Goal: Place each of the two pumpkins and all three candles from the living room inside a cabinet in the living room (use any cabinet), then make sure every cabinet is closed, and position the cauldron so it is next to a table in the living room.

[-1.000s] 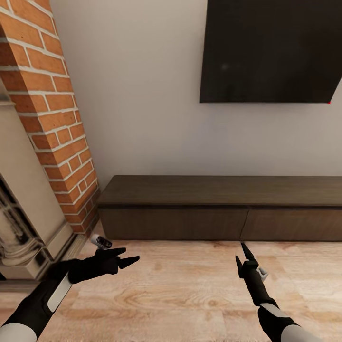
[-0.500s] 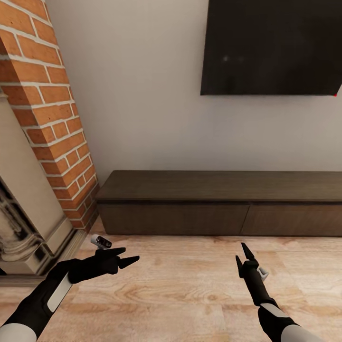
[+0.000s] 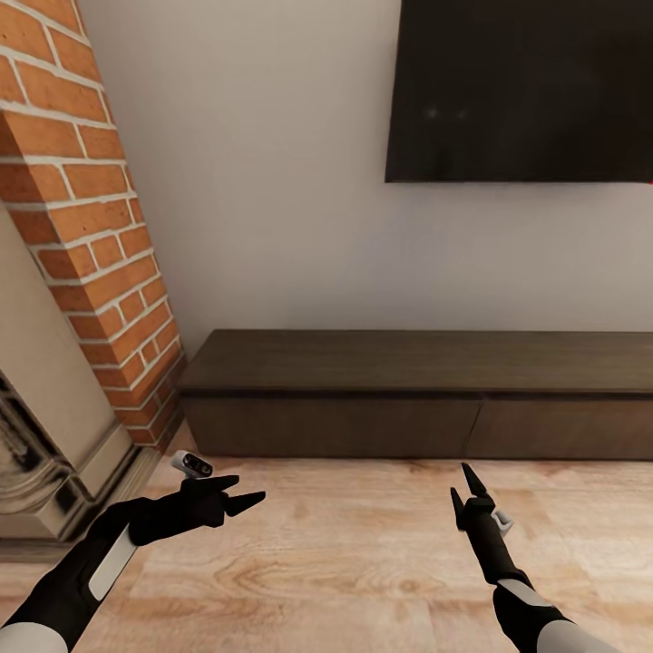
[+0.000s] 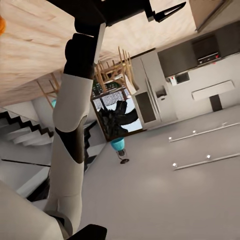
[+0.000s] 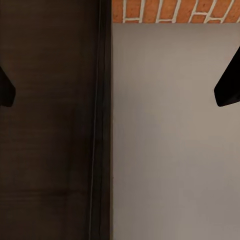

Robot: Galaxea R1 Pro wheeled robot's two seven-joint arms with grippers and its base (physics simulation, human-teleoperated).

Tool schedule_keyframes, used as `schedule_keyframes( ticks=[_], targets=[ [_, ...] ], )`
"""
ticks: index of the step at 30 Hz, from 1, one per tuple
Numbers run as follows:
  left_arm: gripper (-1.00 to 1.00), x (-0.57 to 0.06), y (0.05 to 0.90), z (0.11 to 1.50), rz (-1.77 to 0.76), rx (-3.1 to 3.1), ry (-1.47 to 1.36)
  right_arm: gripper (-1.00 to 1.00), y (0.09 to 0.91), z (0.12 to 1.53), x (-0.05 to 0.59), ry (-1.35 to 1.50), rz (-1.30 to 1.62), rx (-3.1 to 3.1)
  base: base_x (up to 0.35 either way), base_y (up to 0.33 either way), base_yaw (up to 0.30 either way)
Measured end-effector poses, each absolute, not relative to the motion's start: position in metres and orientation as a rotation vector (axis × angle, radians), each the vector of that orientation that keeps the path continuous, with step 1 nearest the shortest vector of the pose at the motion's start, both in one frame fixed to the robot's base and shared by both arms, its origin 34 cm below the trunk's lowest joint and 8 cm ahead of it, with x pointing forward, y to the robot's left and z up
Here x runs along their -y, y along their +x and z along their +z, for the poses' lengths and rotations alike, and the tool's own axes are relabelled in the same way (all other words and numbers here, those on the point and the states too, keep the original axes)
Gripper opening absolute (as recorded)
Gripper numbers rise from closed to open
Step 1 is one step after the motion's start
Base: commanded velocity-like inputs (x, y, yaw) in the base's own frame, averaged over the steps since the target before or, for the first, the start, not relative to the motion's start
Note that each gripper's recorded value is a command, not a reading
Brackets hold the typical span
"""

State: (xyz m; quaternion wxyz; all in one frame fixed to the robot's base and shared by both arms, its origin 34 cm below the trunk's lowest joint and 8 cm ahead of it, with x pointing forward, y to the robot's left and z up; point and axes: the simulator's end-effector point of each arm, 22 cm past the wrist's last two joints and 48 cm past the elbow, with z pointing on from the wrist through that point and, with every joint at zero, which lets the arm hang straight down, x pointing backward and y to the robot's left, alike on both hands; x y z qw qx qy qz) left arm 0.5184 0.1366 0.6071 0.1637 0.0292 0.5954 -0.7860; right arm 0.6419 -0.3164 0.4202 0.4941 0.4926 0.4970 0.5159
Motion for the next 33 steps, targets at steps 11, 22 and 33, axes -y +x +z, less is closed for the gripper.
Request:
schedule_keyframes(
  ticks=[11, 22, 33],
  targets=[
    [1.00, -0.1362, 0.5182, 0.6072, -2.241, -1.698, 0.085, 1.00, 0.6403, 0.4174, 0.3149, 1.208, 1.261, -1.209, 0.218, 0.000, 0.000],
    [1.00, -0.1355, 0.5181, 0.6073, -2.243, -1.696, 0.084, 1.00, 0.6402, 0.4169, 0.3148, 1.209, 1.260, -1.211, 0.192, 0.000, 0.000],
    [1.00, -0.1347, 0.5181, 0.6073, -2.245, -1.695, 0.084, 1.00, 0.6403, 0.4163, 0.3148, 1.211, 1.259, -1.212, 0.221, 0.000, 0.000]
  ],
)
